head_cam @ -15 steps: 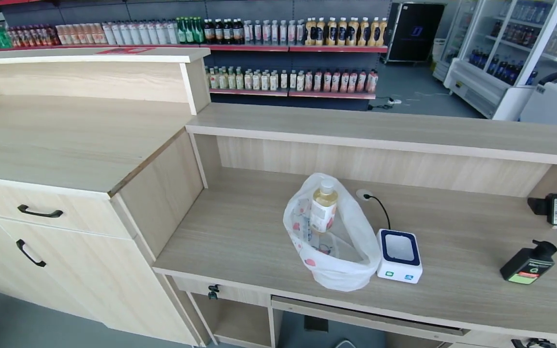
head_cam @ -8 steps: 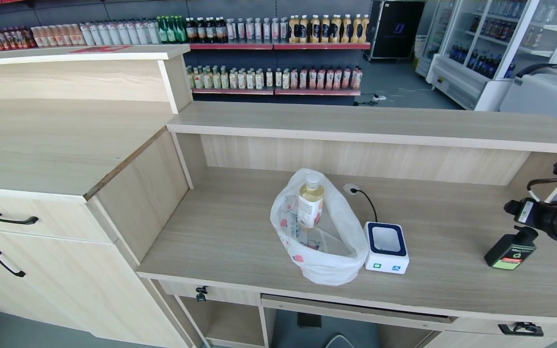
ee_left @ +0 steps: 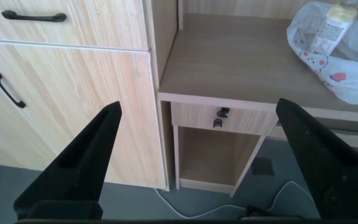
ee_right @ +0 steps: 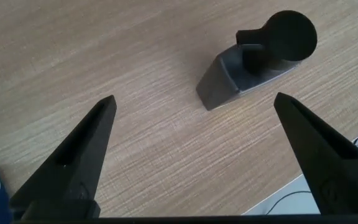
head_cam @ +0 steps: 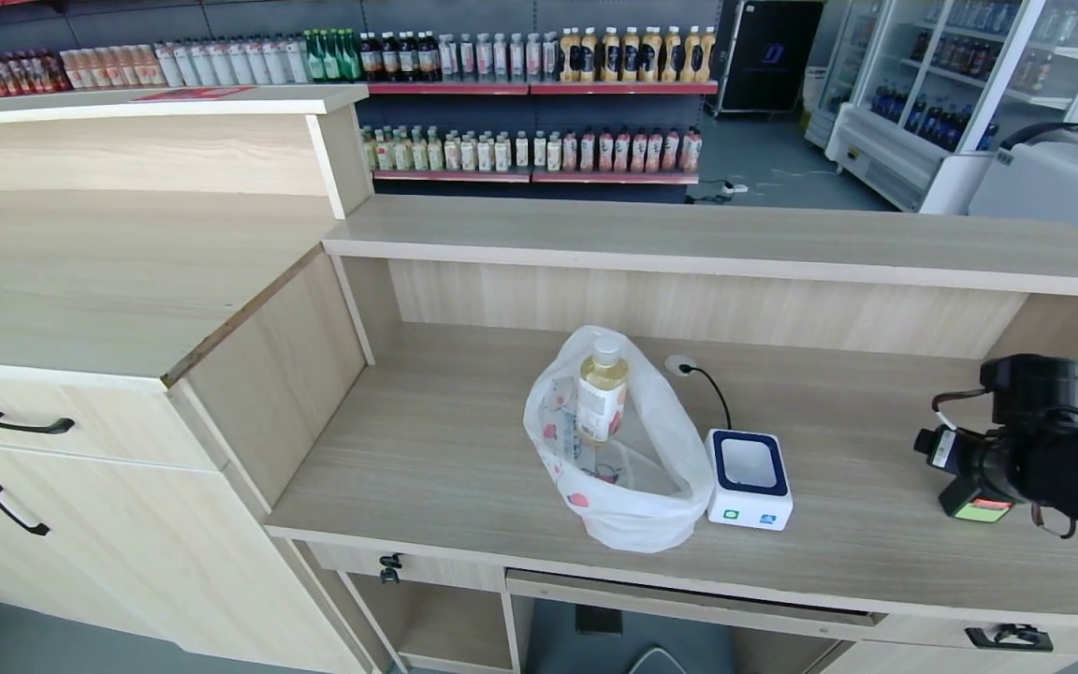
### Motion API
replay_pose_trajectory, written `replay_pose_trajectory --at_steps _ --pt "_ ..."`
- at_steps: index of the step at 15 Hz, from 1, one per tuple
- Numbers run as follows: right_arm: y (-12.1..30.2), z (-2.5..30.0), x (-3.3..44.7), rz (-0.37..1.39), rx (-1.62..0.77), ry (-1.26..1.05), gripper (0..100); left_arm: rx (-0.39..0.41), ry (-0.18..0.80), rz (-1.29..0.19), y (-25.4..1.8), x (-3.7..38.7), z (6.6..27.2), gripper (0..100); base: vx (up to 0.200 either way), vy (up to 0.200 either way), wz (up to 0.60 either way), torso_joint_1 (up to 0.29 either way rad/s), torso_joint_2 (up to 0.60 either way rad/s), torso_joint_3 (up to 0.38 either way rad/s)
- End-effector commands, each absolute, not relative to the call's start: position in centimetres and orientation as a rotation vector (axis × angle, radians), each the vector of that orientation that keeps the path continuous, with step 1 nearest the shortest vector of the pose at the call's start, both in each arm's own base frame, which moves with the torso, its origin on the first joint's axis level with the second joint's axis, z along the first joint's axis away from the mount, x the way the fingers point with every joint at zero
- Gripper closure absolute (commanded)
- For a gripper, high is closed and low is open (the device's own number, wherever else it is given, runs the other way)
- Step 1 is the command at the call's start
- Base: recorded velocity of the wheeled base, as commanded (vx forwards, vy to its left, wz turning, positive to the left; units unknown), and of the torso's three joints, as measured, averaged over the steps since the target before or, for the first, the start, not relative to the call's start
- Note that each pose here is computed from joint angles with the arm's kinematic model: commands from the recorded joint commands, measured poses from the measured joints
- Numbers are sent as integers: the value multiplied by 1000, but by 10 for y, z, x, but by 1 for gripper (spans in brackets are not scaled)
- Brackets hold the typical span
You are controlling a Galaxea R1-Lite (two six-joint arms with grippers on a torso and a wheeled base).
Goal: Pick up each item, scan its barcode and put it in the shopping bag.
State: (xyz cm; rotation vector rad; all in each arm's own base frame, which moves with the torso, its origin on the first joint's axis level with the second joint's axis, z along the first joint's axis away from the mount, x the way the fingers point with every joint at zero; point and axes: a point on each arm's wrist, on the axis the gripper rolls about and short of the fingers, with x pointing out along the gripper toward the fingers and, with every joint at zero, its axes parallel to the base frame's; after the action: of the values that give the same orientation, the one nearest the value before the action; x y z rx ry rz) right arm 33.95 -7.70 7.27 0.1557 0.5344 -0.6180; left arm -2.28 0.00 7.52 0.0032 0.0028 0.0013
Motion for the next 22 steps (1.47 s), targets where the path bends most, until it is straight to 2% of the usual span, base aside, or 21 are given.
replay_pose_trajectory --at_steps 1,14,19,22 --pt "-76 62 343 -629 150 557 0 3 5 2 0 -23 75 0 0 0 0 0 0 0" --pt "-69 13 370 -644 231 525 0 3 5 2 0 -23 75 0 0 0 0 0 0 0" --pt "-70 7 378 -652 225 498 0 3 5 2 0 -23 75 0 0 0 0 0 0 0" --pt "-67 9 359 -687 126 554 0 3 5 2 0 -23 75 0 0 0 0 0 0 0"
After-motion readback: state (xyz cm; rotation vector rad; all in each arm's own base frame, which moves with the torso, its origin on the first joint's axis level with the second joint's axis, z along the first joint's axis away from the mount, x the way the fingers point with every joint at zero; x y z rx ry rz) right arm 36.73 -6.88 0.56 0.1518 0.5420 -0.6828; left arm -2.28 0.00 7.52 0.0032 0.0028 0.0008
